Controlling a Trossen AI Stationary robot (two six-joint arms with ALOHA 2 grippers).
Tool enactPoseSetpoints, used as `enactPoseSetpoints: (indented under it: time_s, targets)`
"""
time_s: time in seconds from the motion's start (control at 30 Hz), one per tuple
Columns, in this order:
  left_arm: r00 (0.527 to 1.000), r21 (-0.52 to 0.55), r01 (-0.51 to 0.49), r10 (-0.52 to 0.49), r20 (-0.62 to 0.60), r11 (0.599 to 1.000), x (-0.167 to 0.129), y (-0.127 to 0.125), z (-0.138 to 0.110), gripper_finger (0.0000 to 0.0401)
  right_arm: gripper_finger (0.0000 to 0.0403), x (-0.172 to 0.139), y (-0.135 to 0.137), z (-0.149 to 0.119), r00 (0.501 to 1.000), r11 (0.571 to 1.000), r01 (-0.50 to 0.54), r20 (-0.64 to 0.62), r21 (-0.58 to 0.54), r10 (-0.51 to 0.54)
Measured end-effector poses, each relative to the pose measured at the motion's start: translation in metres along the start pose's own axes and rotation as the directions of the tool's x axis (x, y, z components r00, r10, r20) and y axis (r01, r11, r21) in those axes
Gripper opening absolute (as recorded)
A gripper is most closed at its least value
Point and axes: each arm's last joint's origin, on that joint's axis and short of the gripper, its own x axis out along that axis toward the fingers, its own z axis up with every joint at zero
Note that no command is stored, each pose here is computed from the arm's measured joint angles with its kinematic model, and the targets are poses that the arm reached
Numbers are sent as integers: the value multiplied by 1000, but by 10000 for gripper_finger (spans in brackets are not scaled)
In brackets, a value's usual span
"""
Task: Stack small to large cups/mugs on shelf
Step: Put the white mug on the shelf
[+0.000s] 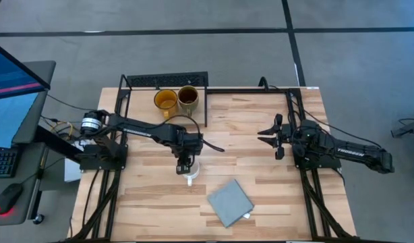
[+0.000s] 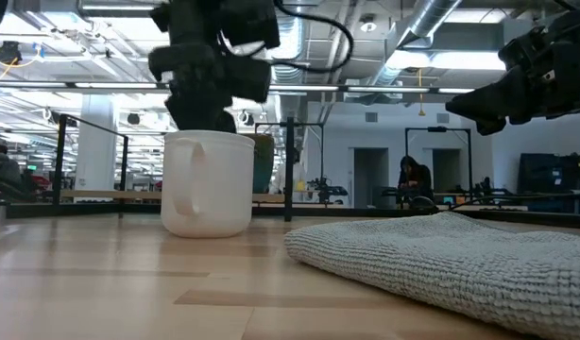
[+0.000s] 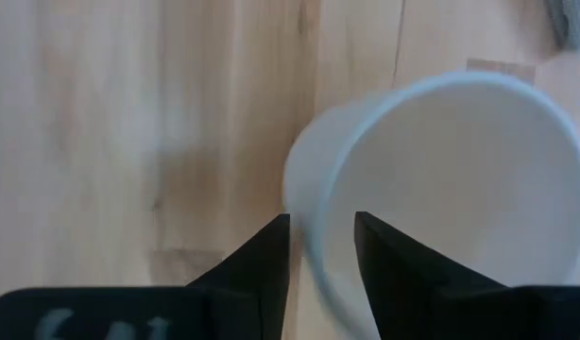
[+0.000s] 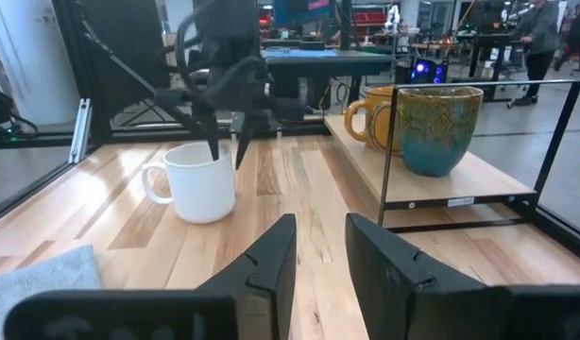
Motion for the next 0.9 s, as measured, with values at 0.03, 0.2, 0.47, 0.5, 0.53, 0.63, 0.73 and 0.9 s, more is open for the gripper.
enactPoseSetpoints:
  time_s: [0.03, 0.2, 0.47, 0.5, 0.53, 0.63, 0.73, 0.9]
  targets:
    - [1000, 0, 8, -8, -4, 1000, 4, 0, 1, 108, 118, 0, 0, 0, 1000, 1000, 0, -4, 1, 0]
    - [999, -1, -16, 16, -48, 1000, 19, 3, 1, 93, 118, 0, 0, -2, 1000, 1000, -1, -18, 5, 1]
    - [998, 18, 5, -4, -61, 1000, 20, 2, 0, 11, 118, 0, 0, -2, 1000, 1000, 0, -20, 5, 1]
    - [998, 20, 5, -3, -60, 1000, 20, 2, 1, 8, 118, 0, 0, -2, 1000, 1000, -1, -21, 5, 1]
    - [998, 19, 4, -3, -61, 1000, 20, 2, 0, 8, 118, 0, 0, -2, 1000, 1000, -1, -21, 5, 1]
    - [998, 14, 1, 0, -63, 1000, 20, 3, 0, 5, 118, 0, 0, -2, 1000, 1000, -1, -21, 5, 1]
    - [994, 6, -6, 7, -106, 1000, 19, 3, -4, 4, 118, 0, 0, -2, 1000, 1000, -1, -22, 5, 1]
    - [987, -13, -17, 15, -162, 1000, 14, 3, -11, 2, 118, 0, 0, -2, 1000, 1000, -1, -22, 5, 1]
